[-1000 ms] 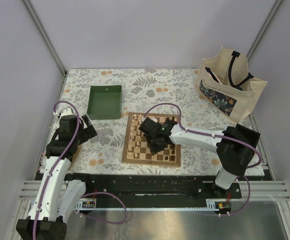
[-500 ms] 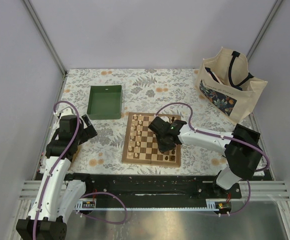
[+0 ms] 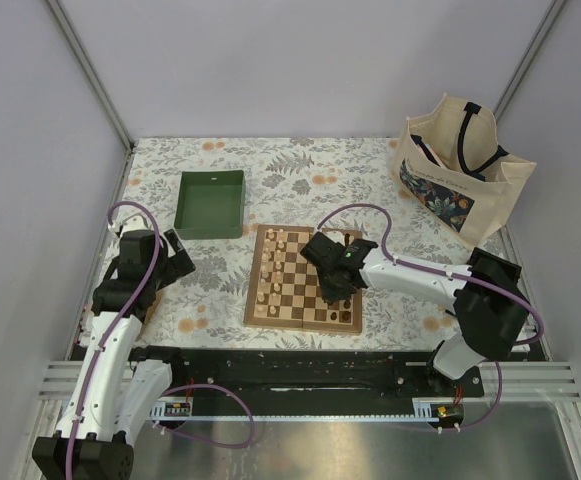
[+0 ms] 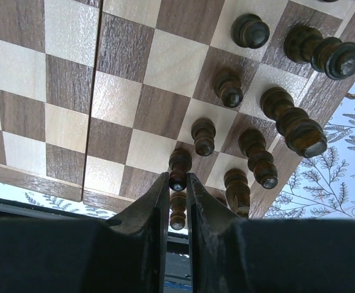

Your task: Set up the chess pieces on the board

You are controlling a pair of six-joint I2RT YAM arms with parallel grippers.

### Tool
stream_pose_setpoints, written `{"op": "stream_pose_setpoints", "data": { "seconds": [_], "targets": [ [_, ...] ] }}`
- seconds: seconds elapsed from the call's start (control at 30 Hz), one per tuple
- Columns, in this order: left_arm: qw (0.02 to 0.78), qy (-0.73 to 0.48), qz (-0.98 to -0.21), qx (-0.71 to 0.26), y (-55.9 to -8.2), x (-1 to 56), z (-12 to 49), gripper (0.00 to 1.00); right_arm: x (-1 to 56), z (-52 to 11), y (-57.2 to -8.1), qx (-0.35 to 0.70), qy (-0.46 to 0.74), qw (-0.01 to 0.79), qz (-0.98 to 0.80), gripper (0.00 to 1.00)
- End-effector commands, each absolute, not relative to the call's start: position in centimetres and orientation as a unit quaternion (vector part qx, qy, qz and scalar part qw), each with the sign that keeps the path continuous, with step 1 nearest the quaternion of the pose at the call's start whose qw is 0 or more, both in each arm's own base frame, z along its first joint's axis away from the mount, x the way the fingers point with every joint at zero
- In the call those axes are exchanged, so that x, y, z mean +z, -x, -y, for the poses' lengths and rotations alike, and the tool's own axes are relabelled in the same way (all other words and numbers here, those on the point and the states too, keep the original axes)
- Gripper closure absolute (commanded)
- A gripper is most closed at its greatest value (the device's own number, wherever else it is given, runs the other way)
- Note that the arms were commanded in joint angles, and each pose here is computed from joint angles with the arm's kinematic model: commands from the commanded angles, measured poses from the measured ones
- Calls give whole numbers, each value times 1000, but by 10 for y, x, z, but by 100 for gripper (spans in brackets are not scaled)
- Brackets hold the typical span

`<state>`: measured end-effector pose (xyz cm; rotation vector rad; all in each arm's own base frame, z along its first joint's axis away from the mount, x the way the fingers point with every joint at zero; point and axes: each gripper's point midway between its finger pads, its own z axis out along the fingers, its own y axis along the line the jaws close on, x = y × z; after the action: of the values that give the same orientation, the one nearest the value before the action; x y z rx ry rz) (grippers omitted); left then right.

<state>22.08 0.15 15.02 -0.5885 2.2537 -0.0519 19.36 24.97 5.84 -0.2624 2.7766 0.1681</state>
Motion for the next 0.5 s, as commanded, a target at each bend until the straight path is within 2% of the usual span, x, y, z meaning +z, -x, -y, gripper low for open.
{"op": "stream_pose_setpoints", "data": {
  "seconds": [0.0,0.47],
  "targets": [
    [418,227,-879,-31,-231,162,0,1,69,-241,-198,56,76,193,-977,78],
    [416,227,-880,-31,-231,161,0,1,66,-236,-192,54,81,184,-978,78]
  ]
}}
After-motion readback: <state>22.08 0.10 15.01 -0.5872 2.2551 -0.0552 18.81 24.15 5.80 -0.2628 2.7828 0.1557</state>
